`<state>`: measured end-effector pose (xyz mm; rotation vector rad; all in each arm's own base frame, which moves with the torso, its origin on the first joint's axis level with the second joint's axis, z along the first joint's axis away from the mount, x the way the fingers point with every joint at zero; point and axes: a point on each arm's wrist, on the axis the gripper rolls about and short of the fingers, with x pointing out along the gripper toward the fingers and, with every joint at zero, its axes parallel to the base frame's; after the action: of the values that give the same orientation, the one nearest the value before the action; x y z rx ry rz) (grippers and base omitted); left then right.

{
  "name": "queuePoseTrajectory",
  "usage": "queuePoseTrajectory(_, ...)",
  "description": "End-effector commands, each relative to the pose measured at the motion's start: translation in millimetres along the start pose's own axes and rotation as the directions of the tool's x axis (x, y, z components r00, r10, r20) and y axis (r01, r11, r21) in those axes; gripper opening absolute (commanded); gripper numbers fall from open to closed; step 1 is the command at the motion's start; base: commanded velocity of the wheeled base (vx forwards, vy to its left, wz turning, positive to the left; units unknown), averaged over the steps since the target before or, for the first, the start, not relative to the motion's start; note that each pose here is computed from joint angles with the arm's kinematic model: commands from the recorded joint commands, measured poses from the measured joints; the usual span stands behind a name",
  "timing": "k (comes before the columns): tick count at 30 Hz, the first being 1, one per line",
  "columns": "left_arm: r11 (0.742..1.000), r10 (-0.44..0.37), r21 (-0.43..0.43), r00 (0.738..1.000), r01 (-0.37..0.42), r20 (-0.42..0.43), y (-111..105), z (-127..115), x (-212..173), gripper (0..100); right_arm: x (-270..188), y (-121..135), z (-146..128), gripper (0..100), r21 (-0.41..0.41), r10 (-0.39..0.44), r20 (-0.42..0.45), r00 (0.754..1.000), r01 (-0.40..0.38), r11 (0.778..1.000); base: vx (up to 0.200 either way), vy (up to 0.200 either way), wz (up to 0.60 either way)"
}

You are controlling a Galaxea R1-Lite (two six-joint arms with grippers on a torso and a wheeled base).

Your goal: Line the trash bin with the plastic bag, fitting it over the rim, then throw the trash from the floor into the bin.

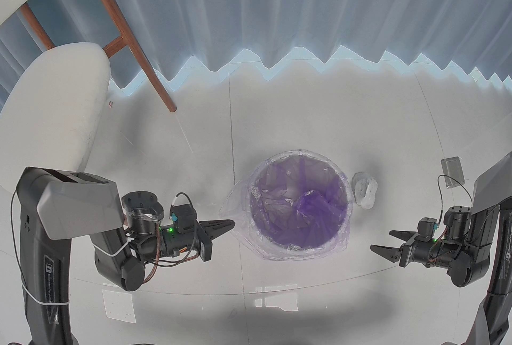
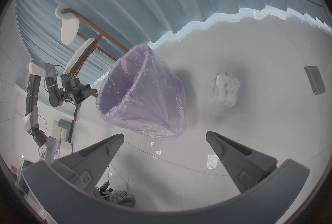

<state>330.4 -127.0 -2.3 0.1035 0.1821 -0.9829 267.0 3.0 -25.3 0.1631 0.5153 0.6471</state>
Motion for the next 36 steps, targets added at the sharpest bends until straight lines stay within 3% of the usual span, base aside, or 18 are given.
queuePoseTrajectory(1, 0.999, -0.004, 0.034, 1.0, 0.004, -0.018, 13.0, -23.0, 18.9, 0, -10.3, 4.1, 7.2, 100, -0.017, -0.011, 0.029, 1.0, 0.012, 1.0, 0.0, 0.0, 0.0)
queuePoseTrajectory(5, 0.998, 0.019, 0.065, 1.0, -0.019, 0.002, 25.4, -20.2, 20.9, 0, -13.3, 6.9, 3.2, 100, -0.002, -0.009, 0.011, 1.0, 0.009, 1.0, 0.0, 0.0, 0.0)
queuePoseTrajectory(6, 0.997, 0.023, 0.074, 1.0, -0.023, -0.001, 26.3, -21.2, 20.3, 100, -13.5, 7.6, 2.7, 100, -0.001, -0.008, 0.008, 1.0, 0.008, 1.0, 0.0, 0.0, 0.0)
queuePoseTrajectory(12, 0.992, 0.036, 0.122, 0.999, -0.033, -0.02, 29.8, -25.4, 13.5, 100, -13.7, 9.3, 2.0, 100, 0.0, -0.004, 0.003, 1.0, 0.004, 1.0, 0.0, 0.0, 0.0)
queuePoseTrajectory(20, 0.983, 0.082, 0.165, 0.997, -0.08, -0.008, 52.2, -27.0, 13.2, 100, -12.0, 12.0, 1.8, 100, -0.005, 0.007, -0.002, 1.0, -0.007, 1.0, 0.0, 0.0, 0.0)
queuePoseTrajectory(36, 0.978, 0.016, 0.208, 0.999, -0.023, 0.035, 56.6, -42.3, 51.9, 100, -13.0, 12.7, 4.2, 100, -0.011, 0.004, 0.007, 1.0, -0.004, 1.0, 0.0, 0.0, 0.0)
